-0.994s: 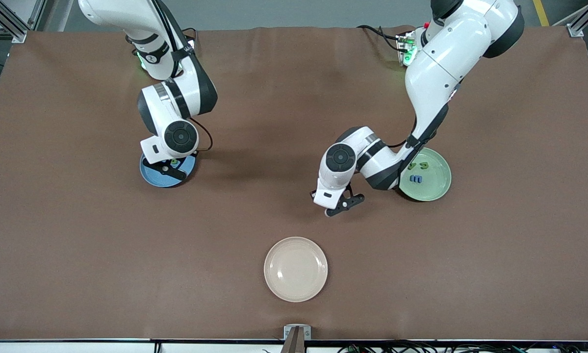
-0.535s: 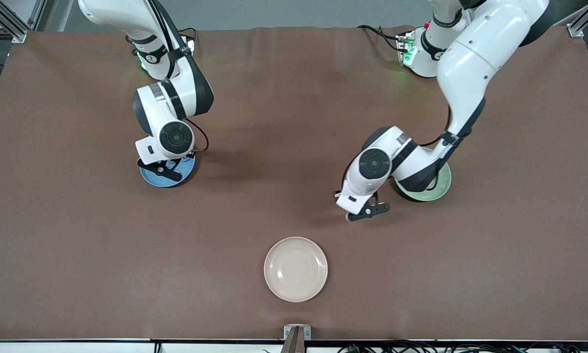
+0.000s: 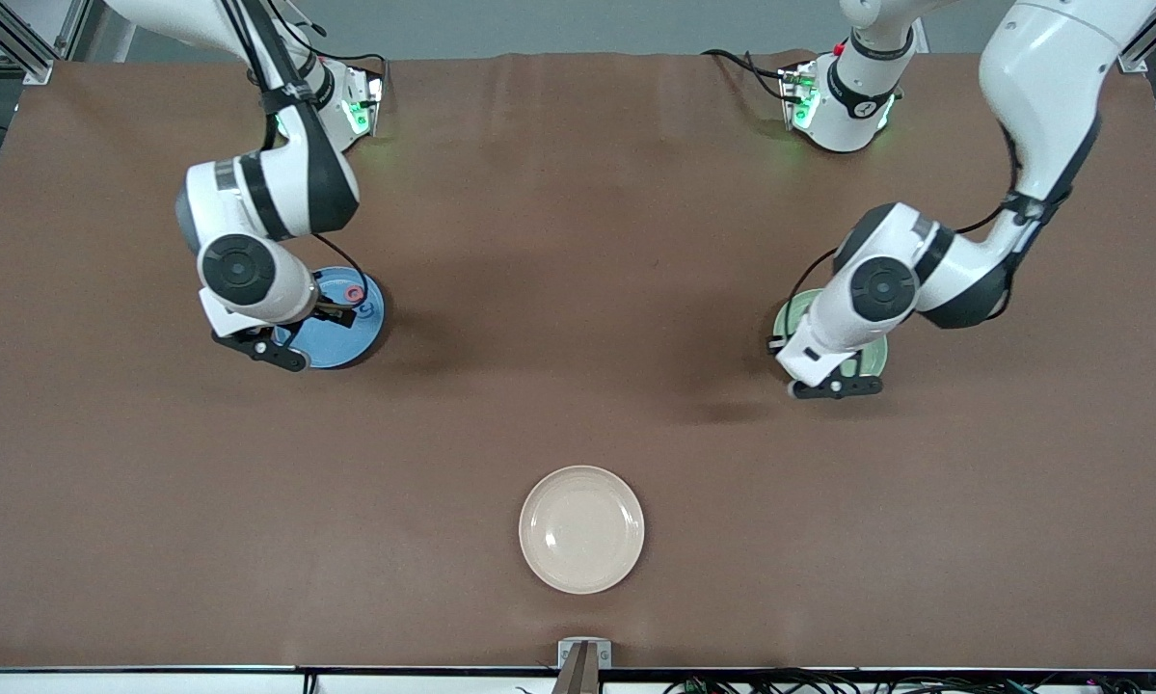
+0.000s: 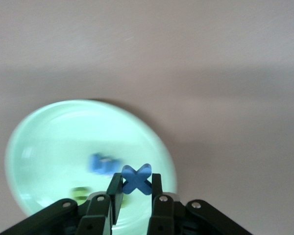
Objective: Sort uppercase to blue plate, lowercase to green plate
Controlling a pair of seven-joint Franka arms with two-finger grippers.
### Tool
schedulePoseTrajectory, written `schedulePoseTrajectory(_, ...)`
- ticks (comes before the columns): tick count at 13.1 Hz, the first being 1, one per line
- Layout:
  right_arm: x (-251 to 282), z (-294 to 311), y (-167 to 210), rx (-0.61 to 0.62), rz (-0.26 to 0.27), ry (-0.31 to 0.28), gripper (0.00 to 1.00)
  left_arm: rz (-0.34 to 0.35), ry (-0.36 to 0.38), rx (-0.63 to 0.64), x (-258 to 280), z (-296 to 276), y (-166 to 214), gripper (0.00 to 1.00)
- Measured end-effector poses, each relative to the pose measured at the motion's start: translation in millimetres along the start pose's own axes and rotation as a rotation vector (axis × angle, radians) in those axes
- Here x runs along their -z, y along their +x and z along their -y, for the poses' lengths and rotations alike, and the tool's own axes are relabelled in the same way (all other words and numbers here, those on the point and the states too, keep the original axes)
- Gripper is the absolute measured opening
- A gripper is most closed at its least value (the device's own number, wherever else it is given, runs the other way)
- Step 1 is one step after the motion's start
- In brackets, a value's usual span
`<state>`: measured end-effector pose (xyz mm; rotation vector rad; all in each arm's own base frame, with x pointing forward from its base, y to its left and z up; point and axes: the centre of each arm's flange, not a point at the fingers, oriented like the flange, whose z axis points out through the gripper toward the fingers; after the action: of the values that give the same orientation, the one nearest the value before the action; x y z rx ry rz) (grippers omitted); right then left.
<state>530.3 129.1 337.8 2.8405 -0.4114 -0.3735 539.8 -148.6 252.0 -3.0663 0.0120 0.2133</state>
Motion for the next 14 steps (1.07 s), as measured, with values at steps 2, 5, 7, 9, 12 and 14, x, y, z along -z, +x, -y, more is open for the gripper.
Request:
schedulePoseTrajectory(2,25,-28,14,0.098,0.001,0.025,1.0,-0.007,0.009,-0.055,-11,46,-6,0.27)
schedulePoseTrajectory(5,94,-63,25,0.176,-0.013,0.05,1.0,-0.049,0.014,-0.099,-28,68,-10,0.27)
schedulePoseTrajectory(7,138,-93,33,0.226,-0.049,0.074,1.0,-0.068,0.011,-0.132,-39,70,-10,0.27)
schedulePoseTrajectory(9,158,-130,44,0.258,-0.067,0.096,1.0,-0.073,-0.006,-0.149,-50,70,-8,0.27)
schedulePoseTrajectory(12,154,-189,62,0.289,-0.065,0.159,1.0,-0.068,-0.016,-0.169,-63,68,-9,0.27)
schedulePoseTrajectory(14,152,-221,68,0.282,-0.059,0.199,1.0,-0.059,-0.022,-0.164,-68,71,-9,0.27)
